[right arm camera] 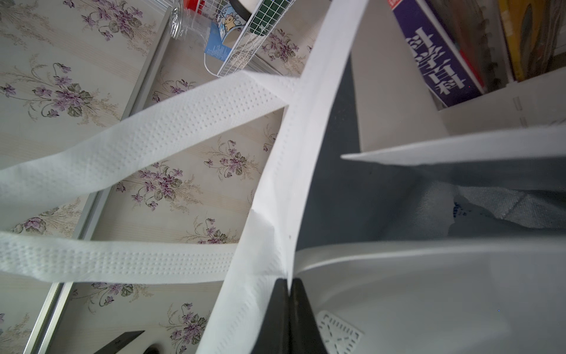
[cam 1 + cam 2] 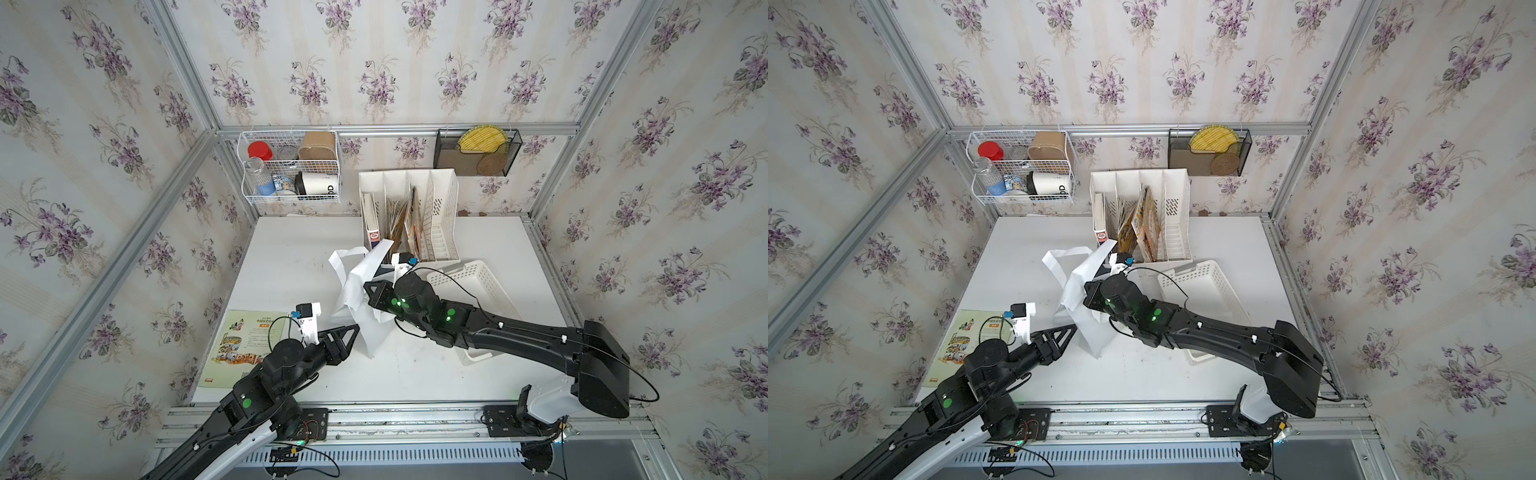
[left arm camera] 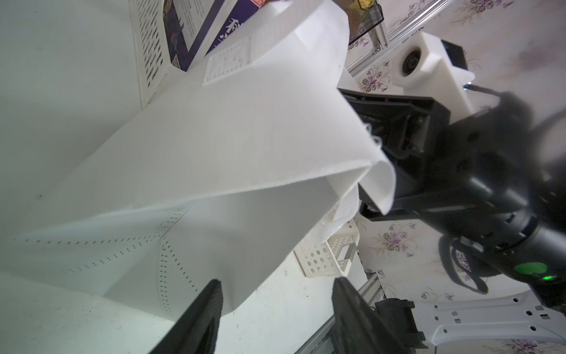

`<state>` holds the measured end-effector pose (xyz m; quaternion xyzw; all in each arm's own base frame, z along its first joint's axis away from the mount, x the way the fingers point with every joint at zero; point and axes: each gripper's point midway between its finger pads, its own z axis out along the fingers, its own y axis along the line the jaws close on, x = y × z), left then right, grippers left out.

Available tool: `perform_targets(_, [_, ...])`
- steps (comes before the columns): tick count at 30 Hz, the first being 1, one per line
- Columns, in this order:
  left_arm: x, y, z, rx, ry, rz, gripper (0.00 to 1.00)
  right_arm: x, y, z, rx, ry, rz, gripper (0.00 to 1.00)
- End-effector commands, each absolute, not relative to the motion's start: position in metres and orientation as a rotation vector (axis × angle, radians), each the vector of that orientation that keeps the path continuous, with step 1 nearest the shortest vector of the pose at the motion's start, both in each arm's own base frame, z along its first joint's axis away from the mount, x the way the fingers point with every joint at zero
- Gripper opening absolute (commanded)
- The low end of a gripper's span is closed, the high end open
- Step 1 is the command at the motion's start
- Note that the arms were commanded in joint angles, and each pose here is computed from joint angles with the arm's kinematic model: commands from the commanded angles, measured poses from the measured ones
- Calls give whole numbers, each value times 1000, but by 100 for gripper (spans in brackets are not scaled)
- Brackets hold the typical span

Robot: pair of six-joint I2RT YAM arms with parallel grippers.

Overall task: Place the ice pack in the delivery bag
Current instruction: Seal the adhesive seal in the delivery bag.

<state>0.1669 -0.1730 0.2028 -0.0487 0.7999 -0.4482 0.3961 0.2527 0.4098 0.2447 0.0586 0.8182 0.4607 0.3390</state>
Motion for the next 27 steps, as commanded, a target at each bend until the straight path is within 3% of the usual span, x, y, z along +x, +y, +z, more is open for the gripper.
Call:
perform_targets(1, [178,-180,226,-116,1928,-1162,60,252,408,246,134,2121,1188,0])
perform_targets(6, [190,-178,237,-166,1899,-1124,56,251,405,247,128,2117,1187,0])
perform_targets(9, [197,-166,237,-236,1901,-1060,42,250,404,249,125,2111,1191,0])
perform_targets(19, [204,-165,235,-273,1901,-1030,26,250,402,250,118,2101,1188,0])
perform_targets(23, [205,-162,240,-275,1890,-1022,12,252,401,247,117,2101,1168,0])
perform_targets(27, [202,-165,245,-260,1881,-1054,9,256,401,240,114,2102,1131,0])
